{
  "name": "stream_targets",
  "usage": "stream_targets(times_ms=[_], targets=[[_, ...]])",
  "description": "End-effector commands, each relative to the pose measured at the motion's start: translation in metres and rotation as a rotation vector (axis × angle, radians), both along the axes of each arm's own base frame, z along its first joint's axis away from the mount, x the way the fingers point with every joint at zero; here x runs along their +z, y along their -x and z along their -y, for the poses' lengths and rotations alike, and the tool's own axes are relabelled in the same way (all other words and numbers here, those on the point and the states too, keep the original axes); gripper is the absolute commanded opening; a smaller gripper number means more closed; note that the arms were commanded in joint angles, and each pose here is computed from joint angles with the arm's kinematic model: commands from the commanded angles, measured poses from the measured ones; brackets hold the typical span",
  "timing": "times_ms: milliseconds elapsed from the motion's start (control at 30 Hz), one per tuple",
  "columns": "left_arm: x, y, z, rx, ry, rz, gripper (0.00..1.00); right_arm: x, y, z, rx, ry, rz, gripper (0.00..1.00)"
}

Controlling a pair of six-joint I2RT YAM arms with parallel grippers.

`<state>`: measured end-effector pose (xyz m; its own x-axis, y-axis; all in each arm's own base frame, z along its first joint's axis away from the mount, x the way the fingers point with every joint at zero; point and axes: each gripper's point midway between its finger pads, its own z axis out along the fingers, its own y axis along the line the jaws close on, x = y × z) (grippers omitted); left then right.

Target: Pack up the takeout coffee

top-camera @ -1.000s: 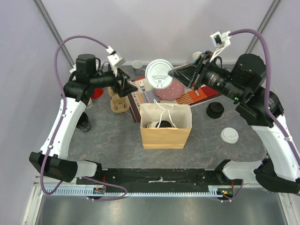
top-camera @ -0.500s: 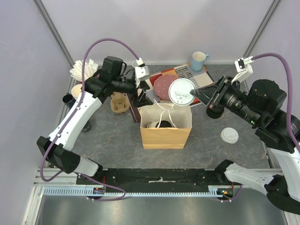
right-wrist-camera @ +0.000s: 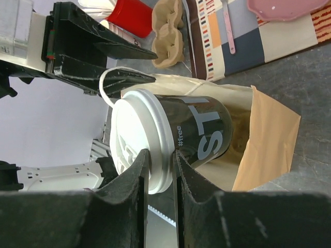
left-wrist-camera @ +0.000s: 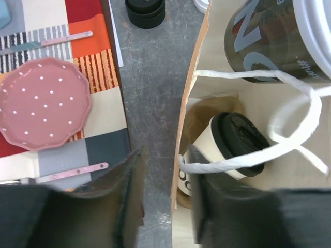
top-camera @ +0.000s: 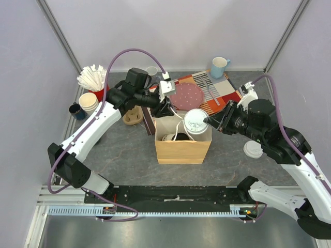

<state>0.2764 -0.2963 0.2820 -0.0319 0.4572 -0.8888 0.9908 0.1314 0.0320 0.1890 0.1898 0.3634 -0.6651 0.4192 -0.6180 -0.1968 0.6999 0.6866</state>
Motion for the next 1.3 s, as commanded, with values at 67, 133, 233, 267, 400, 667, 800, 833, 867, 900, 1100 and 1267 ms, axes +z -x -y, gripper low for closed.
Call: stream_targets(times_ms=[67, 133, 233, 267, 400, 667, 800, 833, 867, 900, 1100, 1267], targets=[[-0.002, -0.007, 0.006, 0.037, 0.022, -0.01, 0.1, 0.001, -0.003, -0.003, -0.013, -0.055, 0.016, 0.01], [-0.002, -0.008, 0.005, 0.064, 0.018, -0.03, 0.02, -0.01, -0.004, -0.007, -0.008, -0.06, -0.014, 0.01], [0.001, -0.012, 0.001, 0.125, 0.016, -0.049, 0.02, -0.019, -0.008, -0.007, -0.031, -0.071, -0.04, 0.05], [0.003, -0.015, -0.001, 0.147, 0.016, -0.052, 0.02, -0.021, -0.008, -0.006, -0.039, -0.074, -0.043, 0.05], [0.008, -0.008, -0.003, 0.175, 0.034, -0.114, 0.02, -0.04, -0.011, -0.009, -0.035, -0.083, -0.096, 0.04], [0.005, 0.012, -0.005, 0.117, 0.036, -0.151, 0.02, -0.081, -0.034, -0.02, -0.024, -0.043, -0.183, 0.01], [0.005, 0.013, -0.007, 0.111, 0.03, -0.141, 0.02, -0.103, -0.038, -0.023, -0.014, -0.005, -0.238, 0.0], [0.005, 0.014, -0.007, 0.109, 0.03, -0.14, 0.02, -0.11, -0.041, -0.024, -0.018, 0.012, -0.253, 0.0], [0.005, 0.014, -0.007, 0.109, 0.028, -0.138, 0.02, -0.112, -0.043, -0.024, -0.021, 0.023, -0.256, 0.0], [0.006, 0.014, -0.007, 0.108, 0.03, -0.138, 0.02, -0.115, -0.044, -0.023, -0.019, 0.042, -0.252, 0.0], [0.004, 0.018, -0.012, 0.124, 0.004, -0.156, 0.02, -0.129, -0.042, -0.002, -0.033, 0.229, -0.29, 0.0], [-0.011, 0.032, -0.025, 0.151, -0.043, -0.213, 0.02, -0.157, -0.025, -0.009, 0.096, 0.299, -0.407, 0.0]])
